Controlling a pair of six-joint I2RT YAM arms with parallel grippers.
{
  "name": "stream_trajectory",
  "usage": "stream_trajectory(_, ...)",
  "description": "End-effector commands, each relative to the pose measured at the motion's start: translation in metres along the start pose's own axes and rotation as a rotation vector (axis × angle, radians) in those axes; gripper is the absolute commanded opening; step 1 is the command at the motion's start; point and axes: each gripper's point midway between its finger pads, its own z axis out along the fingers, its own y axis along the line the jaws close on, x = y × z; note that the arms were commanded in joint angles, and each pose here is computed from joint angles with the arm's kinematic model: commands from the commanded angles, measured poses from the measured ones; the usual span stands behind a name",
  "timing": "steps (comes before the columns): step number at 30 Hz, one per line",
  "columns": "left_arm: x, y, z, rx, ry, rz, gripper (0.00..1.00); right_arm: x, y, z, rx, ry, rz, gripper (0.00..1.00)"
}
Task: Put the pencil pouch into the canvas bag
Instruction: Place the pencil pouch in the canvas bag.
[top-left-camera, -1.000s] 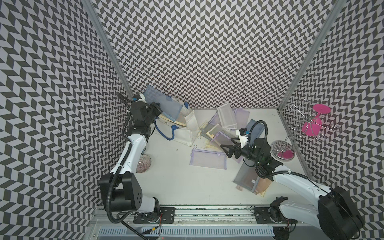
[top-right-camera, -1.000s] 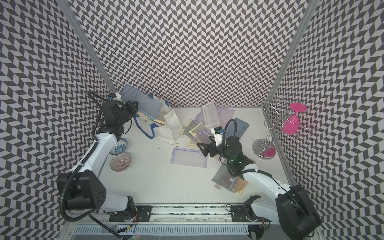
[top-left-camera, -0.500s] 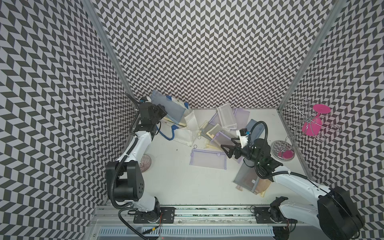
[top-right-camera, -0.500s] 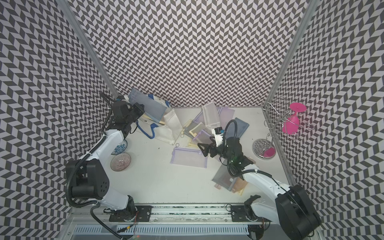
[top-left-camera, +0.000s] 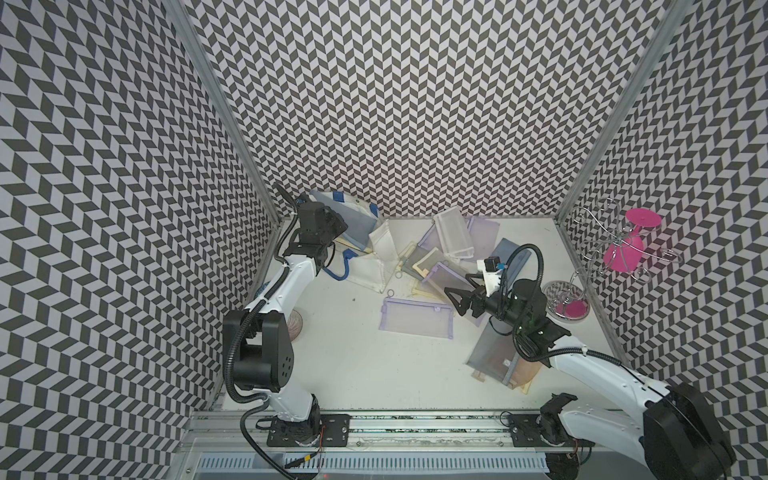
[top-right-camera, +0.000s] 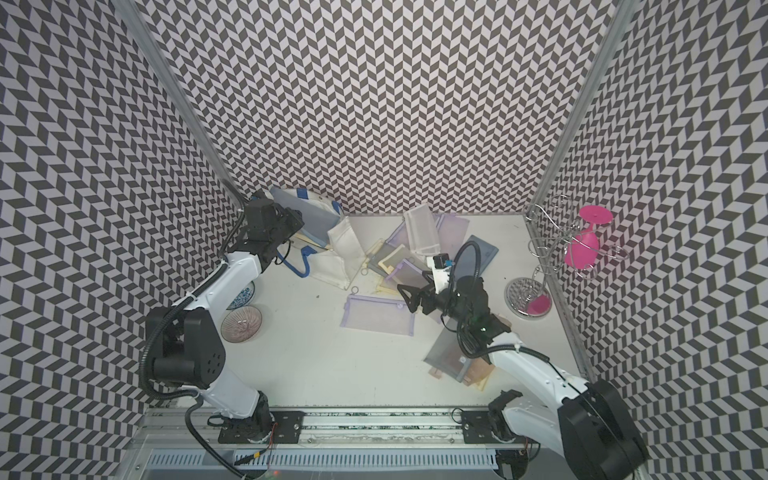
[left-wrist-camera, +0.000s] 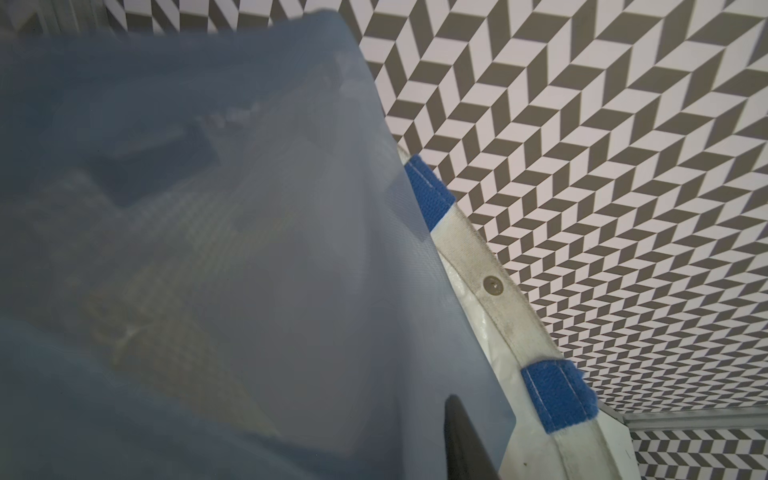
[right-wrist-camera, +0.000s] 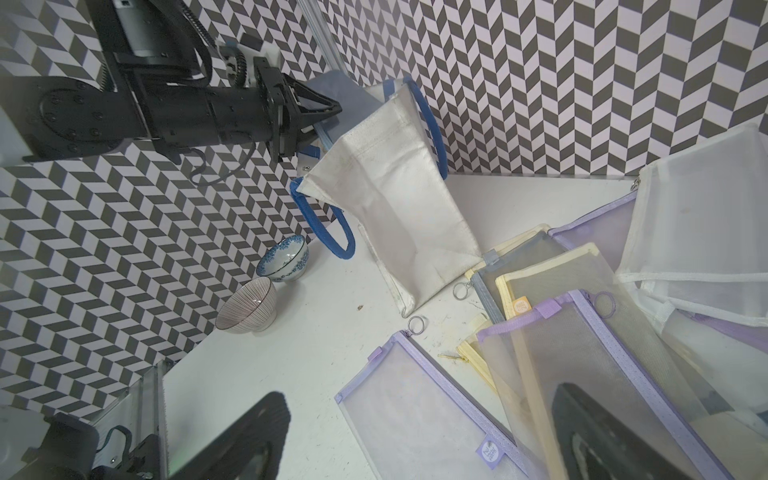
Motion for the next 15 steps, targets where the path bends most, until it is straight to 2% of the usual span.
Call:
stream_trajectory(1,-0.011,0.003,-0.004,-0.069,-0.005,0.056,0.37,-0.016,0.003,-0.004,-0.004,-0.07,-0.021,0.99)
stream_trajectory(5,-0.018,0.009,-0.008,-0.1,-0.014,0.085,0.62,-0.016,0.004,-0.005,-0.01,-0.07,-0.023,0.99)
stream_trajectory(7,-0.023,0.012,-0.009,-0.125,-0.016,0.099,0.65,-0.017,0.005,-0.005,-0.01,-0.073,-0.026,0.99)
stream_trajectory(9,-0.025,0.013,-0.012,-0.139,-0.026,0.111,0.63,-0.018,0.005,-0.007,-0.009,-0.081,-0.029,0.99)
stream_trajectory(10,-0.026,0.015,-0.012,-0.139,-0.029,0.113,0.58,-0.018,0.005,-0.007,-0.006,-0.08,-0.029,0.99)
stream_trajectory(14,-0.022,0.019,-0.009,-0.132,-0.006,0.104,0.22,-0.018,0.005,-0.007,-0.007,-0.081,-0.029,0.99)
stream_trajectory(15,-0.022,0.018,-0.009,-0.131,-0.006,0.105,0.16,-0.018,0.004,-0.007,-0.005,-0.082,-0.029,0.99)
